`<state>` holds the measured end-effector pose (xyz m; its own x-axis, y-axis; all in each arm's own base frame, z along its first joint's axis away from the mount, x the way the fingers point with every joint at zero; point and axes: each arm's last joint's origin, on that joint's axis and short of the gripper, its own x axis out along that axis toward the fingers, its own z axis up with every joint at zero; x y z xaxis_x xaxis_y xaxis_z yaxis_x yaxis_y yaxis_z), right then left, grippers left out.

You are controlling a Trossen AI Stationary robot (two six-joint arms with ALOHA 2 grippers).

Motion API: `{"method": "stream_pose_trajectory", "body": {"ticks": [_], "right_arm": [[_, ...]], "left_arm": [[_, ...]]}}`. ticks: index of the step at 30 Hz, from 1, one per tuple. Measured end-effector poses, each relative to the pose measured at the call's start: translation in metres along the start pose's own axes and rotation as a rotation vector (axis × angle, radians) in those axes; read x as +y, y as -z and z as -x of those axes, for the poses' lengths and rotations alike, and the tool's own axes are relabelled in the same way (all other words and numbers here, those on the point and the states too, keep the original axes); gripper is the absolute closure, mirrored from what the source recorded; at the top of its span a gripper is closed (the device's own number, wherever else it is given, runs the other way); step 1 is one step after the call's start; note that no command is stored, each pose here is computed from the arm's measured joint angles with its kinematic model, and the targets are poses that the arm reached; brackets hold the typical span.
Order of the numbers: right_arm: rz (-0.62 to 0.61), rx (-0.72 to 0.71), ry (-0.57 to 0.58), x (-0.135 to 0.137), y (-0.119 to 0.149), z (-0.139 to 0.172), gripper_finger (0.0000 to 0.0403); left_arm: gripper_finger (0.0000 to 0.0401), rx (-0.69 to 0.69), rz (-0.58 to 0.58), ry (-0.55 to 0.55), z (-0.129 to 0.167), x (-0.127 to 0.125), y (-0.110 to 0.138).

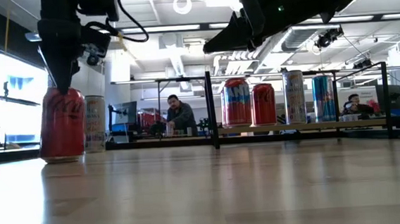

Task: Place canned beverage on shelf
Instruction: Put the red black soda can on the shelf aligned with the red black soda can

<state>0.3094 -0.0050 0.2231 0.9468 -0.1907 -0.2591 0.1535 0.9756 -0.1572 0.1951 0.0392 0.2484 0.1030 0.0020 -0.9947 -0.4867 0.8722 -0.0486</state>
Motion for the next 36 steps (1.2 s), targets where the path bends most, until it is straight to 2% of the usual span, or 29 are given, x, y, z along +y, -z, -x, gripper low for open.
{"method": "stream_pose_trajectory", "body": {"ticks": [10, 20, 30, 36], "right_arm": [[0.025, 0.004, 0.04, -0.001, 0.0, 0.0, 0.0403], [0.023, 0.011, 0.039, -0.001, 0.001, 0.0, 0.0403], [0.022, 0.009, 0.039, -0.002, -0.001, 0.002, 0.0403], [0.023, 0.013, 0.038, -0.002, -0.001, 0.003, 0.0403]], "left_arm": [[0.016, -0.185, -0.227, 0.055, 0.0, -0.014, -0.016], [0.016, -0.339, -0.388, 0.084, -0.017, -0.027, -0.051], [0.016, -0.399, -0.464, 0.099, -0.011, -0.041, -0.086], [0.016, -0.43, -0.531, 0.172, -0.023, -0.051, -0.098]]}}
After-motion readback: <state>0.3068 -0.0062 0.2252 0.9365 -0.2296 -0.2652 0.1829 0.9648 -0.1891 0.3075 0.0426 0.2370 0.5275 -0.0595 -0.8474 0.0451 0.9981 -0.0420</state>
